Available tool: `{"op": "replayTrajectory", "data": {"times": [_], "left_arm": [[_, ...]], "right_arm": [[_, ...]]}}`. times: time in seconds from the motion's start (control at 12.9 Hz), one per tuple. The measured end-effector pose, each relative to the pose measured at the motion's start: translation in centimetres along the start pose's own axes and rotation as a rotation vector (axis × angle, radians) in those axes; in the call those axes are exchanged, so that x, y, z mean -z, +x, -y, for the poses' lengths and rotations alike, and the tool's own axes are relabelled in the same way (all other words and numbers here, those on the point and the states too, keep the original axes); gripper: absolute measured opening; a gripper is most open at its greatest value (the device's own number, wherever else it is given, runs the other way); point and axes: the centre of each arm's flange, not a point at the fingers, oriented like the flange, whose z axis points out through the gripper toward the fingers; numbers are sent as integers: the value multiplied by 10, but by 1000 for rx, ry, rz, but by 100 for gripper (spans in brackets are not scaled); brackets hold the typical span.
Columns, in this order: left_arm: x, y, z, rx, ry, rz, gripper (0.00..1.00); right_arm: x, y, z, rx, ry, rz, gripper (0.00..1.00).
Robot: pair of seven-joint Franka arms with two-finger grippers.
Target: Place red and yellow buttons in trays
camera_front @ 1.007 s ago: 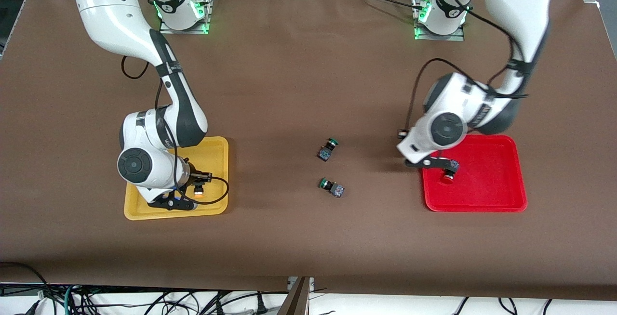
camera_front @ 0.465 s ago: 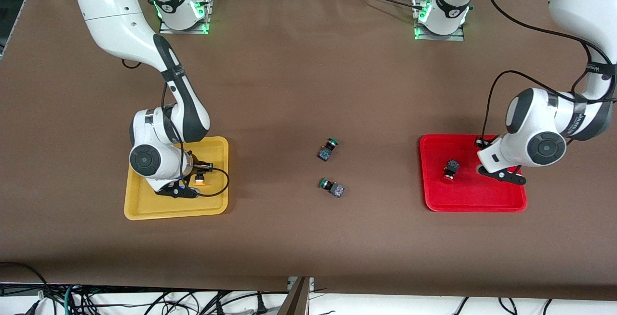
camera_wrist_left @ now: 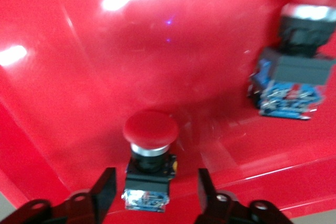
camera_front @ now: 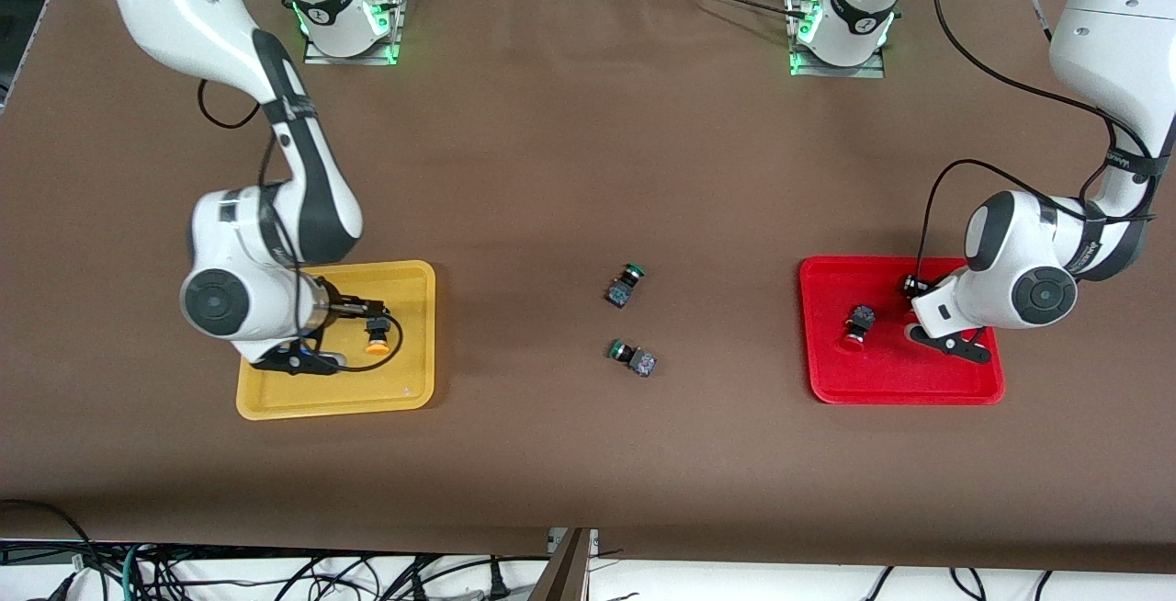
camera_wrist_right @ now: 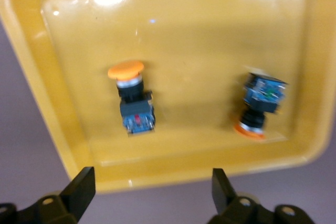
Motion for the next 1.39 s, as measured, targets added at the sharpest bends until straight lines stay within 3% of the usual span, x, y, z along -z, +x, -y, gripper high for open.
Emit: {"op": "replayTrajectory", "data": {"times": [0.15, 0.39, 0.62, 0.77, 0.93, 1.01, 1.16, 1.32, 1.39], "left_arm": [[35, 9, -15, -24, 17, -52, 99], [136, -2, -47, -12, 73, -67, 100], [265, -38, -78, 42, 101, -27, 100], [334, -62, -96, 70, 107, -39, 100], [374, -82, -110, 95, 104, -84, 100], [385, -91, -112, 123, 61, -106, 100], [403, -108, -100, 198, -17, -207, 100], [405, -131, -82, 260, -33, -304, 100], [400, -143, -80, 271, -32, -315, 100]], "right_arm": [[42, -11, -25, 53, -16, 51, 100], [91, -32, -83, 143, -21, 92, 100], [146, -74, -126, 125, 5, 129, 100], [184, -106, -133, 127, 21, 135, 100], [219, -131, -126, 156, 6, 90, 100], [233, -144, -118, 182, -12, 67, 100], [262, -170, -109, 226, -47, 11, 100], [289, -199, -117, 228, -43, -51, 100], [298, -215, -124, 221, -40, -72, 100]]}}
